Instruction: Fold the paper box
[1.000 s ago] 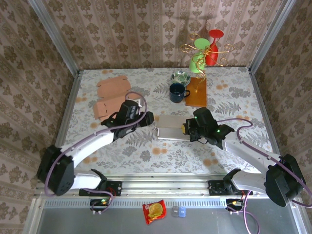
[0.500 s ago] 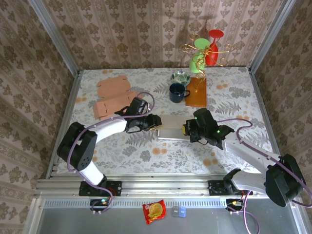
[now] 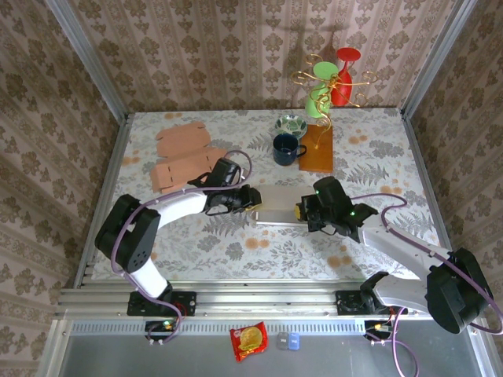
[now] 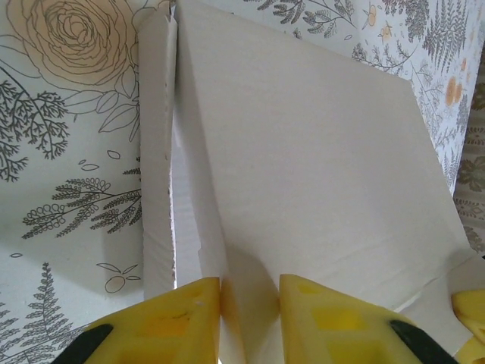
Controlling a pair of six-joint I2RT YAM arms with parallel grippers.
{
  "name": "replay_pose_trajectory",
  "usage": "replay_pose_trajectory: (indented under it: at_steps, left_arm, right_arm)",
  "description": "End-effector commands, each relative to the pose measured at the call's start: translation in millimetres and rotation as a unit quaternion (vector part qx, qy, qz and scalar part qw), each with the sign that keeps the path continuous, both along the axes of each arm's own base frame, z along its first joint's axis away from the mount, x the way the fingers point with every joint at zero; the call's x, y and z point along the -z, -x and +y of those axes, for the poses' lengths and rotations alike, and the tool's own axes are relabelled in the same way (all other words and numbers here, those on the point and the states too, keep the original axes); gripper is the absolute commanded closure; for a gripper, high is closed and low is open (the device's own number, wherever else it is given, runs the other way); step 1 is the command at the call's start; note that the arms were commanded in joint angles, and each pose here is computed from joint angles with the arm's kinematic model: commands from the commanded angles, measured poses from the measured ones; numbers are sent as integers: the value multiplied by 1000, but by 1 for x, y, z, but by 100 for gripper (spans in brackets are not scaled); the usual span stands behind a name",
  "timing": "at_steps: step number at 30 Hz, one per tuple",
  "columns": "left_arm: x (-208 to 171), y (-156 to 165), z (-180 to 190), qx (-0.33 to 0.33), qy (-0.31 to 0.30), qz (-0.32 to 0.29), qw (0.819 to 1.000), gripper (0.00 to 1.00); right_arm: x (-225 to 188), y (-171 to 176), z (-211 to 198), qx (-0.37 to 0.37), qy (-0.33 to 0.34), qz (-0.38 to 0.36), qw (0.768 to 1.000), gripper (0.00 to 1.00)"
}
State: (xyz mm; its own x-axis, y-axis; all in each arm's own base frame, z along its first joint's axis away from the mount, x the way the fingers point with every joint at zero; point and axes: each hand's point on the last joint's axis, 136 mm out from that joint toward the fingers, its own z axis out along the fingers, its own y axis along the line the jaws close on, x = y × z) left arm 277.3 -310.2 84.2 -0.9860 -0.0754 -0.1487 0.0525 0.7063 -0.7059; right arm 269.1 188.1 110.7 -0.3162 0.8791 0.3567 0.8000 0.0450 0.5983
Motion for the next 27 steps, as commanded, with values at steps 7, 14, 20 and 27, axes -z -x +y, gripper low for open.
replay_pose_trajectory:
  at_steps: [7,14,20,27]
  left_arm:
    - [23,11,3,20,-25,13,999,76]
    - [22,10,3,22,-27,10,999,77]
    - [18,9,1,25,-26,7,999,77]
    - [15,9,-1,28,-28,6,999,76]
  right_arm:
    - [13,19,-18,-56,35,21,998,75]
    - [-19,44,-47,-180,126,14,975,45]
    - [-34,59,-88,-251,213,1,944,44]
    - [-43,7,-97,-307,239,-97,916,45]
